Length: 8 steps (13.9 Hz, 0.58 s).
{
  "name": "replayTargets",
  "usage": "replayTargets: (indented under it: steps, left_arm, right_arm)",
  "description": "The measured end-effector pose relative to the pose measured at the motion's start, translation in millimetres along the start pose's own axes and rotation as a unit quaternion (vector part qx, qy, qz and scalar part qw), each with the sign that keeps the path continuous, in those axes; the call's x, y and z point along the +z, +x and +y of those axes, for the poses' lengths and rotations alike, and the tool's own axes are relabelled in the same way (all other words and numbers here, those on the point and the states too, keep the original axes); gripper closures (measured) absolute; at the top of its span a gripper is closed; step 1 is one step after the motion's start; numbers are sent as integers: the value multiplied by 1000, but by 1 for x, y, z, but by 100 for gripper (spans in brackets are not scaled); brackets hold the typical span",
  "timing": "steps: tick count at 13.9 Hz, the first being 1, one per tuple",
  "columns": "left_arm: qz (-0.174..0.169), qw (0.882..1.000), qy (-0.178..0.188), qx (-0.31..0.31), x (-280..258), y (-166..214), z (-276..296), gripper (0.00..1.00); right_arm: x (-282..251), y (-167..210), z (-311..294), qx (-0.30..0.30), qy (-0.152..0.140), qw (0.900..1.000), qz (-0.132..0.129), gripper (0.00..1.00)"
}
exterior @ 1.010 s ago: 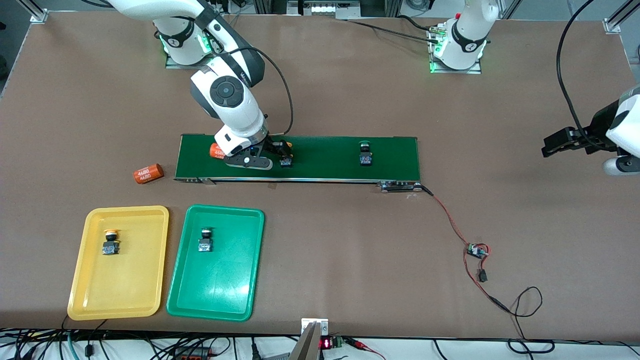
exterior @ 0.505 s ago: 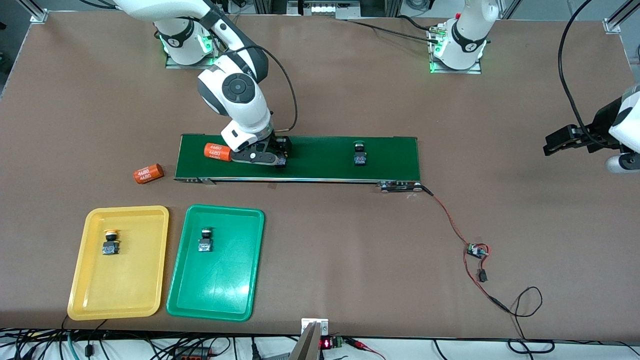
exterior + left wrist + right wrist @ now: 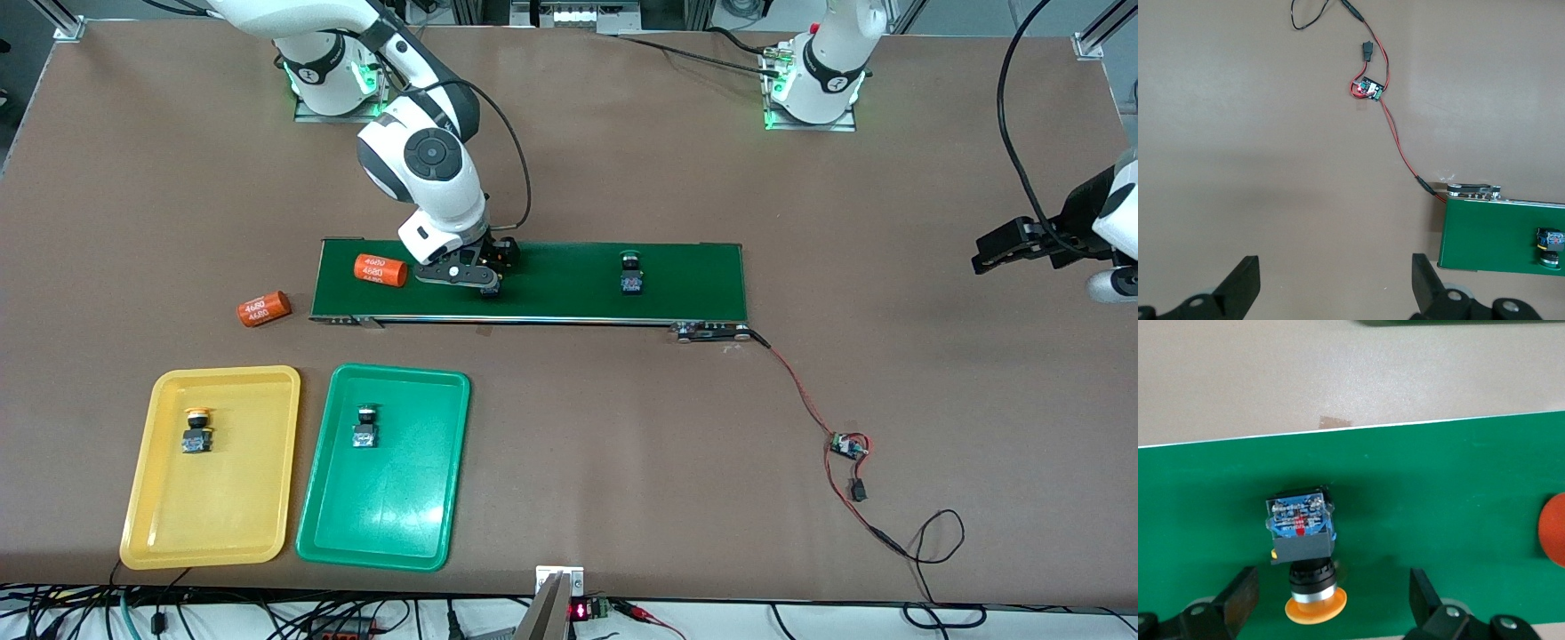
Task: Sort buttons by color to trays
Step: 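Lift the orange button and carry it toward the yellow tray with the right gripper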
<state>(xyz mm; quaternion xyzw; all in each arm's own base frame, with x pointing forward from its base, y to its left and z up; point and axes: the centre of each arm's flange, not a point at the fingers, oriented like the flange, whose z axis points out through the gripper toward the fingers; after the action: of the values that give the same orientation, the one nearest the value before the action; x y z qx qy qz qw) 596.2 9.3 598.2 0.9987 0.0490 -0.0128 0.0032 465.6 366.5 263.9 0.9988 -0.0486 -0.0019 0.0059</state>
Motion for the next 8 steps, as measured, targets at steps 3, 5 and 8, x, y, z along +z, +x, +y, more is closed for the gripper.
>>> replayTargets:
  steps: [3,5,8]
  left_arm:
    - [2,1000,-1,-5,-2,0,-9,0]
    - [2,1000,-1,1,-2,0,-10,0]
    - [5,1000,-1,19,-7,-3,-10,0]
  right_arm:
    - [1,0,0,0,-1,1000,-1,0]
    - [3,0,1,-2,-3,1000,-1,1]
    - [9,5,8,-1,-9,1000,1,4]
